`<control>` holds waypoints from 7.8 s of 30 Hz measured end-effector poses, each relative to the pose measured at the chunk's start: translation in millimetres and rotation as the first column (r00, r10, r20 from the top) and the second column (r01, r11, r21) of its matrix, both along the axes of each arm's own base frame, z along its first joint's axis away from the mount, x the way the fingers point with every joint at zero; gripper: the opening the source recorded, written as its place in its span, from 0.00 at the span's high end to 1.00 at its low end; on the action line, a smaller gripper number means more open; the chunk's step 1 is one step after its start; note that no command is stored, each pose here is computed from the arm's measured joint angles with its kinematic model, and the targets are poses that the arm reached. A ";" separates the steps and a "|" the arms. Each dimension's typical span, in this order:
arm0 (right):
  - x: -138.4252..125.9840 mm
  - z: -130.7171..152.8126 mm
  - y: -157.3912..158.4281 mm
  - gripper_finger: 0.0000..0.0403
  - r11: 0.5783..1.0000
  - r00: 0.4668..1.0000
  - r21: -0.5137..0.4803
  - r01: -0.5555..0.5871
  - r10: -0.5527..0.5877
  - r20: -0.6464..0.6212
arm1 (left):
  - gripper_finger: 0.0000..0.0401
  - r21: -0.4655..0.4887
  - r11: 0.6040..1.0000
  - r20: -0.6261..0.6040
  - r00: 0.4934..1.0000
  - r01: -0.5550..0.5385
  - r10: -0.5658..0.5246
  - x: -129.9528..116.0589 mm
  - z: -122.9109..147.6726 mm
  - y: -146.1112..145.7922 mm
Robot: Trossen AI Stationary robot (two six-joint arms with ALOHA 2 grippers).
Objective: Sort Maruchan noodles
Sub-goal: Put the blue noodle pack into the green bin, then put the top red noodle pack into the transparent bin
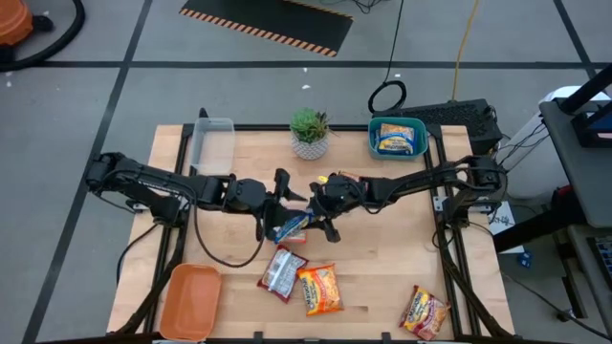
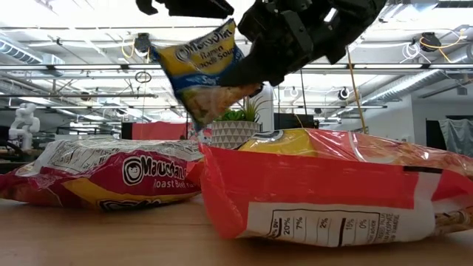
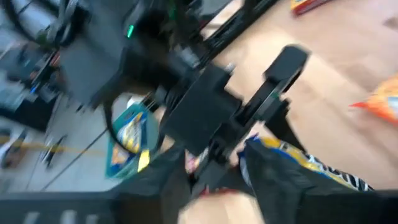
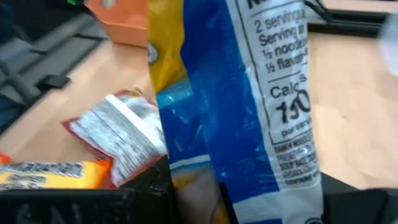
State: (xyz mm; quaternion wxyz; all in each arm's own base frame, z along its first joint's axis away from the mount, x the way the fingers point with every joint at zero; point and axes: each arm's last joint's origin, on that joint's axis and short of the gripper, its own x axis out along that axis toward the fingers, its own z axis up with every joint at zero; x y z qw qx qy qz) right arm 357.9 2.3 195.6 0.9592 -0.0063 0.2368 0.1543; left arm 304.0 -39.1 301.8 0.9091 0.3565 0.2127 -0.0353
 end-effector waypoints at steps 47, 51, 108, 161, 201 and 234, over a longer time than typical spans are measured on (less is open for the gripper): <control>-134.6 42.2 -110.5 0.63 -0.029 0.032 -0.763 0.646 -0.997 0.066 | 0.40 -0.008 0.686 -0.287 0.658 -0.728 0.696 -35.7 -35.4 41.0; -141.2 40.2 -113.1 0.63 -0.055 -0.029 -0.747 0.663 -0.998 0.048 | 0.40 -0.006 0.688 -0.288 0.660 -0.726 0.694 -35.6 -35.4 40.9; -188.1 -0.8 -142.3 0.62 -0.256 -0.388 -0.656 0.710 -0.919 -0.061 | 0.40 -0.064 0.743 -0.251 0.732 -0.666 0.634 -26.6 -30.3 39.1; -153.4 25.6 -117.2 0.34 0.358 0.356 -0.464 0.810 -0.930 -0.096 | 0.40 -0.108 0.754 -0.281 0.748 -0.647 0.601 -26.3 -31.3 37.7; -185.4 -25.1 -142.9 1.00 0.271 0.318 -0.606 0.748 -0.948 -0.032 | 0.40 -0.134 0.738 -0.279 0.740 -0.661 0.612 -26.2 -31.1 37.7; -171.1 65.1 -65.6 1.00 0.595 0.578 -0.013 0.804 -0.786 -0.220 | 0.40 -0.212 0.811 -0.176 0.838 -0.545 0.517 -13.2 -20.0 36.7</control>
